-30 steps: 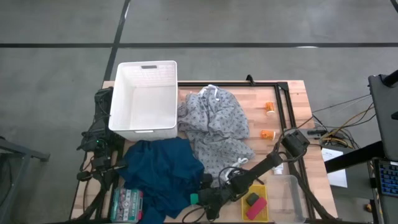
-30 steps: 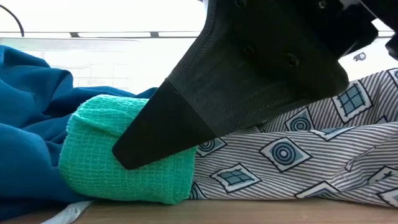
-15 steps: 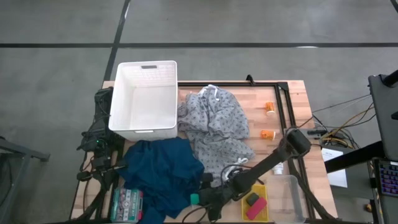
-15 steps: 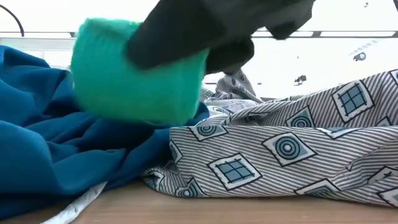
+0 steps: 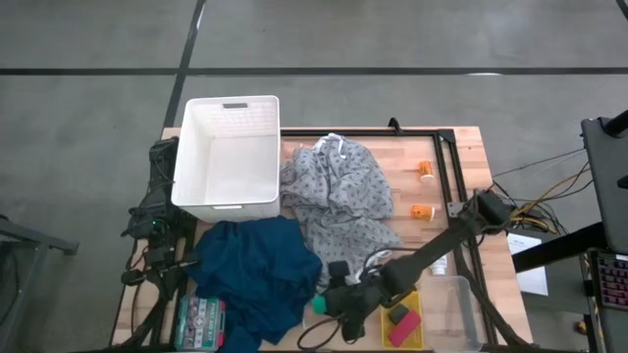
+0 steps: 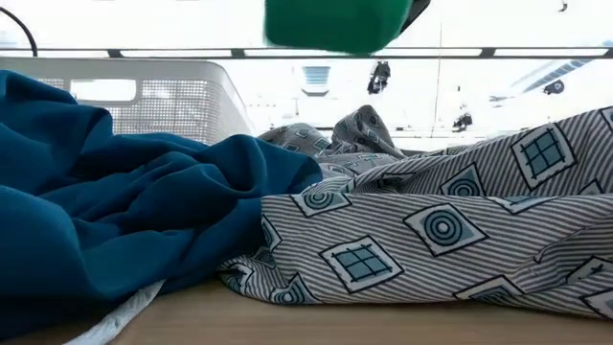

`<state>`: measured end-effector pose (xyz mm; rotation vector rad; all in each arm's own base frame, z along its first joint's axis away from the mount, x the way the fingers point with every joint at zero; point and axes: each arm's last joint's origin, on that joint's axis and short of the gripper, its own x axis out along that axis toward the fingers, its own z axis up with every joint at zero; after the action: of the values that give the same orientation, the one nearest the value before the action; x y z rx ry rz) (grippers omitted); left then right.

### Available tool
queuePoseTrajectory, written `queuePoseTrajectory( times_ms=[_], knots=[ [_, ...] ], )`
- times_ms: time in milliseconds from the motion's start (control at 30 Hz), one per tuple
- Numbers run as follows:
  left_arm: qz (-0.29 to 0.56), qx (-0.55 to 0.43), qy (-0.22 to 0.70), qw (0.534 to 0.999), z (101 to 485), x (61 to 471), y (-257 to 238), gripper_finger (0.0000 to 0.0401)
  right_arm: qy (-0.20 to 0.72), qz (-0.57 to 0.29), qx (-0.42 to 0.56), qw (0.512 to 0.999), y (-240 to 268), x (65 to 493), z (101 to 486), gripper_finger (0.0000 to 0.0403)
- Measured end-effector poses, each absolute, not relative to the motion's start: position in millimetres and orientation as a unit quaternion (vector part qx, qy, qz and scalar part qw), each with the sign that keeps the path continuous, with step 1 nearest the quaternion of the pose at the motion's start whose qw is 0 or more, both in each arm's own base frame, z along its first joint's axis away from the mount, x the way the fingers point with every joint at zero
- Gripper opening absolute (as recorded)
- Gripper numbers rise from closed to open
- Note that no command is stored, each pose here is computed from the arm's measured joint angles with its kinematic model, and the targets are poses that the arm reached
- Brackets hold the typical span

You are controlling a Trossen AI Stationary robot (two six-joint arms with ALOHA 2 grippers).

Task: Pick & Place Medicine items
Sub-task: Put the green bandage into the yellow bin

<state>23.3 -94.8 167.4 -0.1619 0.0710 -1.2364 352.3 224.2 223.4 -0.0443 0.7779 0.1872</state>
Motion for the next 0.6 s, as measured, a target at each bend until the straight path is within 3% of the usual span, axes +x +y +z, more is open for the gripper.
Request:
queuePoseTrajectory(
  times_ms=[600],
  knots=[
    [-0.579, -0.076, 0.033, 0.811, 167.3, 23.3, -94.8, 0.0047, 0.431, 0.081, -0.089, 0.894, 231.3, 286.7, 262.8, 0.0205]
  ],
)
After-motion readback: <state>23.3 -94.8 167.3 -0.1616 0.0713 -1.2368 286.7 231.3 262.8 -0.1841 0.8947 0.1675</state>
